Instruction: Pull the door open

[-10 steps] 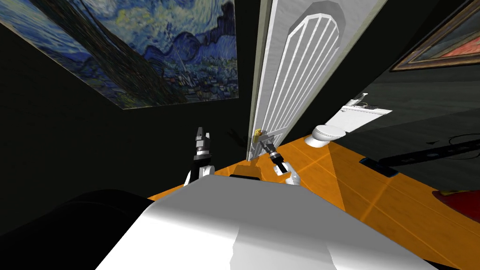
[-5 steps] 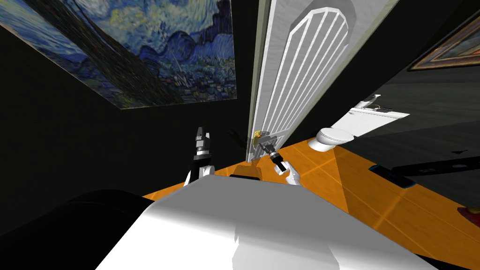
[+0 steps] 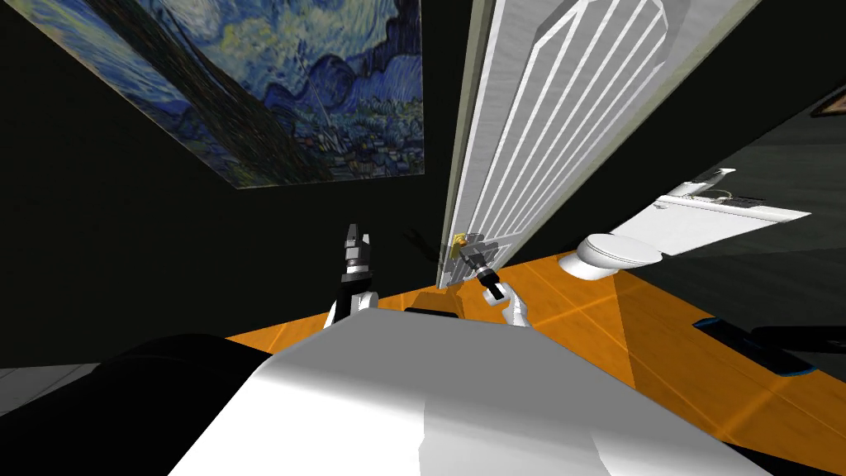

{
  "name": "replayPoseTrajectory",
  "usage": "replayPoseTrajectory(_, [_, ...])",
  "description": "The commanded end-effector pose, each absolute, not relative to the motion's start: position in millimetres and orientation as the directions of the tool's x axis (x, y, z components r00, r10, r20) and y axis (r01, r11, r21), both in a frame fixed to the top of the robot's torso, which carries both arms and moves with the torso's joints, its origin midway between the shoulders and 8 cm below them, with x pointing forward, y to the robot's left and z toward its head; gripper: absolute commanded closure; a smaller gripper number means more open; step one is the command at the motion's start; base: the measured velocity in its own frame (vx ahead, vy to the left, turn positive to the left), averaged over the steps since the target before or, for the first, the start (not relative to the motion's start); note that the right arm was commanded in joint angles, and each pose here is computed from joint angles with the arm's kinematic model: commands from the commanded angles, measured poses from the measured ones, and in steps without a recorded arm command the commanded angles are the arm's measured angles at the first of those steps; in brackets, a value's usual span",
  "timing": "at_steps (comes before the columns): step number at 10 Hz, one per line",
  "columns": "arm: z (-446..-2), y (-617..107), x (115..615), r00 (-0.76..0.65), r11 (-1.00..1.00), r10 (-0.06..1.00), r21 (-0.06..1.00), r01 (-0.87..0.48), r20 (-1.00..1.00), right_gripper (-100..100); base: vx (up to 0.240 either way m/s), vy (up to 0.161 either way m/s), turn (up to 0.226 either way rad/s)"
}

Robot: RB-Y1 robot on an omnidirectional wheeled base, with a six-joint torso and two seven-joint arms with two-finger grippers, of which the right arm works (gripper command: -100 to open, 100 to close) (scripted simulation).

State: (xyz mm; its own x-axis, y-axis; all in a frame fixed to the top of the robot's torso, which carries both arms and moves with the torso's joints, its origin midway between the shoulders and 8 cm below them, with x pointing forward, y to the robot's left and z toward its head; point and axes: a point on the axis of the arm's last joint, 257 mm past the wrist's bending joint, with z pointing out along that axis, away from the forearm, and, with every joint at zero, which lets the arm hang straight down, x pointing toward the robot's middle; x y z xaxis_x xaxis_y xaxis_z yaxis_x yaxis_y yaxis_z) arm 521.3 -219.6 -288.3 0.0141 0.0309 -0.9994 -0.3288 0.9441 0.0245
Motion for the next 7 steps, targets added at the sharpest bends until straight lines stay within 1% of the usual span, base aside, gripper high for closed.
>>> replayPoseTrajectory(1, [-288, -232, 529, 0.019, 0.958, 0.026, 0.02, -0.286, -0.999, -100, 0.028, -0.032, 0.272])
replayPoseTrajectory(4, [-290, -249, 538, 0.02, 0.976, 0.026, 0.022, -0.218, -0.999, -100, 0.028, -0.035, 0.203])
replayPoseTrajectory(7, [-294, -267, 546, 0.014, 0.989, 0.031, 0.028, -0.145, -0.999, -100, 0.026, -0.05, 0.241])
